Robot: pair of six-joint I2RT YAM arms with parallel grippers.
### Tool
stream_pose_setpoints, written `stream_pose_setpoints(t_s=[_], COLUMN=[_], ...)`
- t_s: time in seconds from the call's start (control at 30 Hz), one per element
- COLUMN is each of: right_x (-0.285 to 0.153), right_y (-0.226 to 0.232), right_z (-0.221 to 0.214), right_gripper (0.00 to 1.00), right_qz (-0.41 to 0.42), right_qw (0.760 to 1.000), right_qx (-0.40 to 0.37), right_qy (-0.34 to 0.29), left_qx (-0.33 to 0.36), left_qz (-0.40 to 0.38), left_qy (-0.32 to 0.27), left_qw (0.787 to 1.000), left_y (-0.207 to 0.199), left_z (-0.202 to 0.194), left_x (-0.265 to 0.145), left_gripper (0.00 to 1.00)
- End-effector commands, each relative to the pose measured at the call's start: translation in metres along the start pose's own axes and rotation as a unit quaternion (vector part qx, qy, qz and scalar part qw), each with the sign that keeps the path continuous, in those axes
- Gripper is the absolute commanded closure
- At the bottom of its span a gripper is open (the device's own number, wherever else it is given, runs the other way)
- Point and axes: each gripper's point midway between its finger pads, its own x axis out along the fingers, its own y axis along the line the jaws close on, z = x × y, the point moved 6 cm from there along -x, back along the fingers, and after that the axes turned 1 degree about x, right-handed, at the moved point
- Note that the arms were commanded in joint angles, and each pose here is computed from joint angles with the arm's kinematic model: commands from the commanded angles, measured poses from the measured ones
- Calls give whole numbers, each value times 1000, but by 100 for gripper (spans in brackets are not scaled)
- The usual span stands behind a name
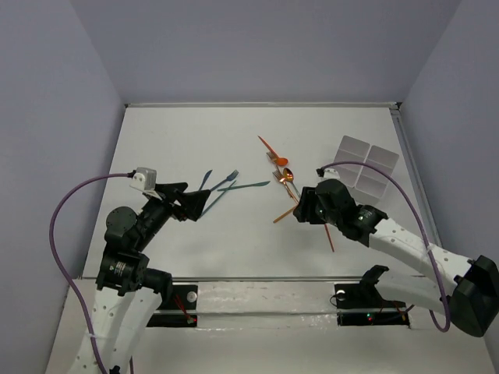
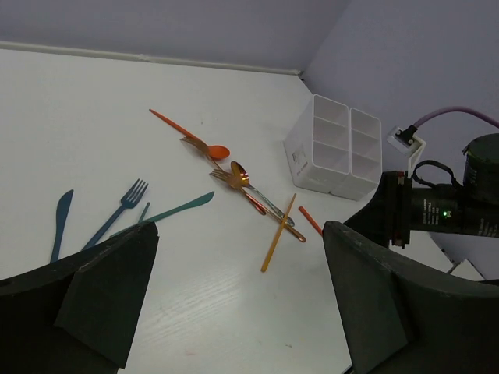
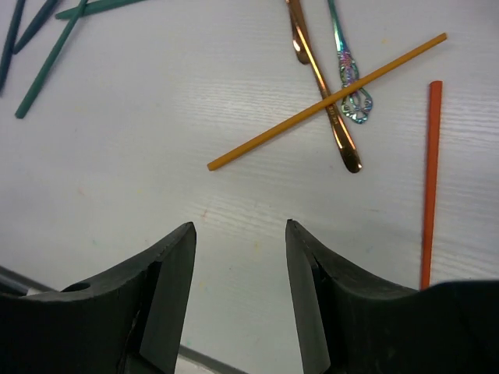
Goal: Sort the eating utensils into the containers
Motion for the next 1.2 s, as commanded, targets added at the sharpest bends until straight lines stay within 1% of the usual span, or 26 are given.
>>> stream_pose_setpoints(t_s=[0.0, 0.07, 0.2, 0.47, 0.7, 0.73, 0.8, 1.0, 1.17], right_x=[6, 12, 17, 36, 58, 65, 72, 87, 100], right_y=[0, -2, -5, 3, 11, 12, 16, 21, 19], right_z=[26, 23, 18, 7, -2, -6, -5, 3, 2], right_gripper=[45, 45, 45, 46, 50, 51, 51, 51, 51], right_qz=[-70, -103, -131, -142, -142, -142, -134, -152, -175], right_qw=[995, 992, 989, 989, 989, 989, 990, 986, 983], right_qx=[13, 7, 5, 0, 7, 7, 15, 23, 21], right_qy=[-68, -66, -68, -47, -41, -31, -35, -57, -57], left_qx=[17, 18, 16, 12, 10, 11, 11, 10, 9], left_qz=[-16, -15, -15, -19, -17, -18, -18, -20, -20], left_qy=[-20, -22, -21, -16, -12, -14, -14, -12, -10], left_qw=[1000, 999, 1000, 1000, 1000, 1000, 1000, 1000, 1000], left_y=[-7, -7, -7, -7, -5, -6, -6, -6, -5], left_z=[13, 13, 12, 11, 9, 9, 9, 8, 8], left_x=[-2, -2, -2, 0, 1, 1, 1, 1, 2], left_gripper=[1, 1, 1, 1, 1, 1, 1, 1, 1])
